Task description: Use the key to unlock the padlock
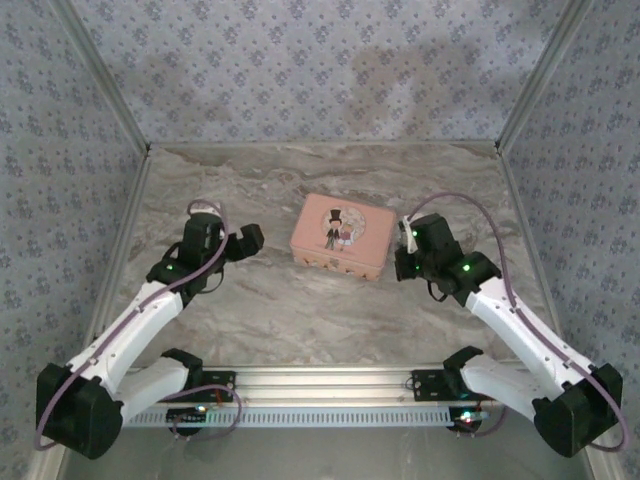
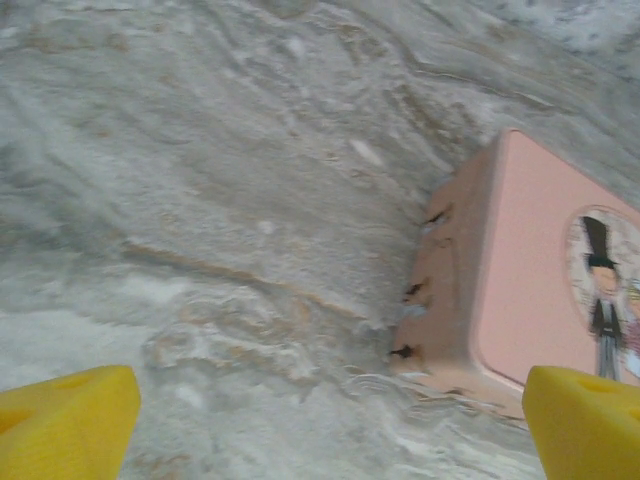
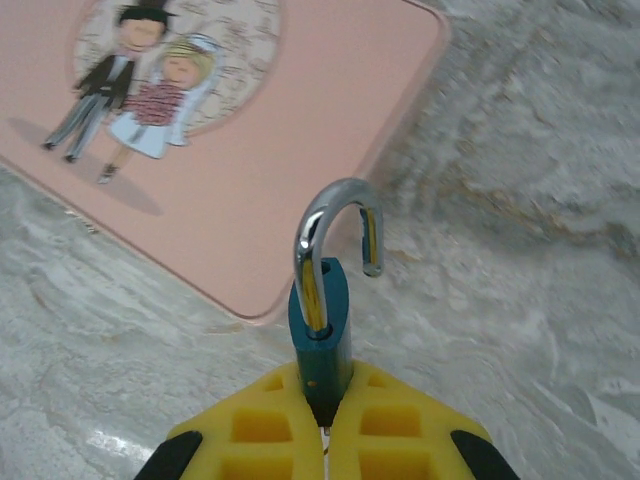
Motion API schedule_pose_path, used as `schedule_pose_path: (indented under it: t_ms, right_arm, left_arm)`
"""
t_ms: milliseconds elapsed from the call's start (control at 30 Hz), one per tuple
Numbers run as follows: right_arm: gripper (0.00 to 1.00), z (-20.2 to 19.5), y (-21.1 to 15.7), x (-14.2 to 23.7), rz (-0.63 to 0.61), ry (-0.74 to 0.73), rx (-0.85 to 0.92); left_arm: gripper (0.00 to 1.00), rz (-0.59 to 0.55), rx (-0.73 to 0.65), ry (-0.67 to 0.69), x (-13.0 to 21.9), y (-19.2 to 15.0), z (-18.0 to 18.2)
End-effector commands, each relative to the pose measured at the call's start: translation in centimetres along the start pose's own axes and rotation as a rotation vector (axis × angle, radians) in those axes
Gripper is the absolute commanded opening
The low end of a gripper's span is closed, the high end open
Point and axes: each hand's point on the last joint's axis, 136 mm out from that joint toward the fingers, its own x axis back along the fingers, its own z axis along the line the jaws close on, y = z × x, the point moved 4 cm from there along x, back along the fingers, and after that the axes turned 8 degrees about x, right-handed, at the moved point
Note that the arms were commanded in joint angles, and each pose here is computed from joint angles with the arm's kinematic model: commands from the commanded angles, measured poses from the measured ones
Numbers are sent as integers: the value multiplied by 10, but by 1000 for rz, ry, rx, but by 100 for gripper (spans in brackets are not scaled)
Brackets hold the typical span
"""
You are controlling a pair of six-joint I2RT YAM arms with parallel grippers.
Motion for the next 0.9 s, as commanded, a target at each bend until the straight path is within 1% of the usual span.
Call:
schedule_pose_path:
  t_ms: [0,100,233,433,733,867]
  right_arm:
    - [0,-17,-9,-3,87,-25,-127]
    - [0,-38,-11,-16,149,-60,-205]
    - [0,-60,-14,-36,222,-95,-275]
    - [0,-86,-15,-61,306,-145,-337]
    - [0,-104,-28,-101,431,-171,-371]
    - [3,-106,-35,-113,463,-170,-384]
  left_arm:
    - [98,15,-13,98,8,6,17]
    - [98,47,-9,125,6,6,22]
    - [98,54,-1,146,4,6,29]
    - [98,71,20,161,-2,7,36]
    - [98,90,47,144,-8,3,37]
    - [98,96,54,139,-10,1,37]
